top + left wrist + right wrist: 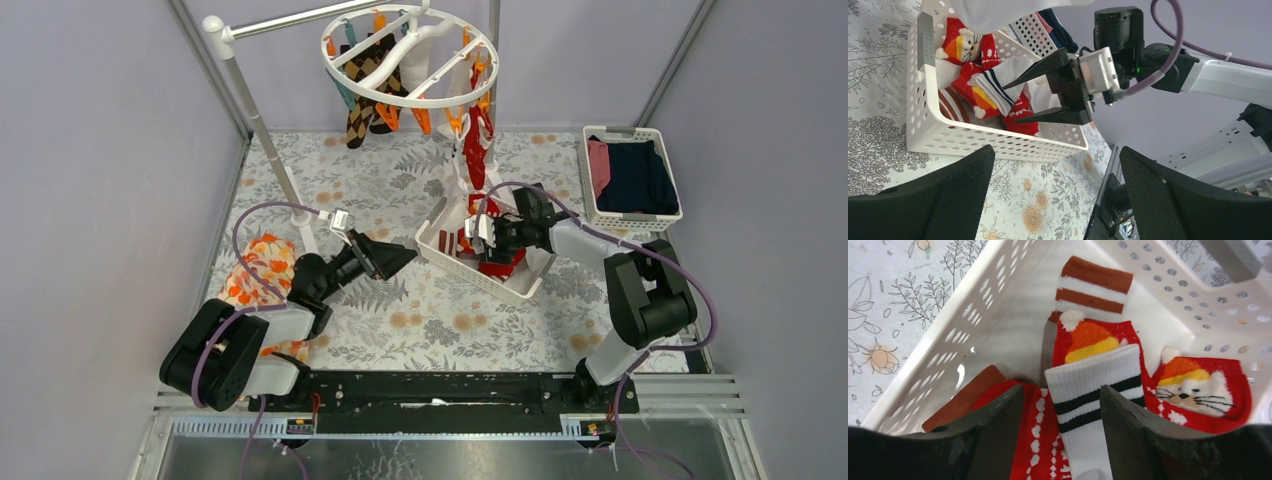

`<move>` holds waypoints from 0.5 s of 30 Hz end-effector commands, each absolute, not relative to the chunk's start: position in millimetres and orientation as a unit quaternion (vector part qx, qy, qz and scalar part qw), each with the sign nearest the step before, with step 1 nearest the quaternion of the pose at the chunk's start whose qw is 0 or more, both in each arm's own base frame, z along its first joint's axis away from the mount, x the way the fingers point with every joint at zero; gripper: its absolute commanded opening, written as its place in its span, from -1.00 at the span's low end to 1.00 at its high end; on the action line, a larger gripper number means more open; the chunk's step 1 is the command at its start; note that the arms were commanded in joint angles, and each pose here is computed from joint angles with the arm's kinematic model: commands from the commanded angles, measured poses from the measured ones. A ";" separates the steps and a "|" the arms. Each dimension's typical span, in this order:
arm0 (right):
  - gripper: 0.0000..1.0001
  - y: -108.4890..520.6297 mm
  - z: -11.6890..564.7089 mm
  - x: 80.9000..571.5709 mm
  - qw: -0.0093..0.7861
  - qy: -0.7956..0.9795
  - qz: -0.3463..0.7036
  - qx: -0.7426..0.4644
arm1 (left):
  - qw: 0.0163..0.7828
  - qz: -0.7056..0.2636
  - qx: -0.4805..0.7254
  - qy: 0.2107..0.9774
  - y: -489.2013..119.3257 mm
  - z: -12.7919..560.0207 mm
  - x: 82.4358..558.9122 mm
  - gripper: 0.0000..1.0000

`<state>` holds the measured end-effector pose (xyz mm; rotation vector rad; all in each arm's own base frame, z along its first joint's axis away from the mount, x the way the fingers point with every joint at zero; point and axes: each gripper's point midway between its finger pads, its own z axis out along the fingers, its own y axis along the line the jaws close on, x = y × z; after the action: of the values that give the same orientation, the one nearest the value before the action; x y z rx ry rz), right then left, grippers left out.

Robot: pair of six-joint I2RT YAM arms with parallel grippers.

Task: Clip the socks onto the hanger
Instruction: Pick up the sock from the bin.

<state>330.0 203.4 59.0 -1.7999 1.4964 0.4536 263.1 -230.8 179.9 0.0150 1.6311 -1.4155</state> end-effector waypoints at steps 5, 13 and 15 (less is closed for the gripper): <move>0.02 206.9 49.9 346.0 0.368 0.616 0.161 -0.678 | 0.480 -0.588 0.015 0.651 -227.5 185.8 260.1 0.97; -0.79 209.9 64.4 349.3 0.381 0.629 0.166 -0.658 | 0.480 -0.591 0.020 0.648 -227.3 186.6 258.1 0.97; -0.87 211.8 69.4 349.1 0.384 0.630 0.172 -0.653 | 0.479 -0.592 0.021 0.648 -227.6 186.6 257.3 0.98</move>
<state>337.9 203.3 44.3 -1.7228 1.6291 0.4435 262.8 -228.7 182.3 0.0194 1.6165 -1.4289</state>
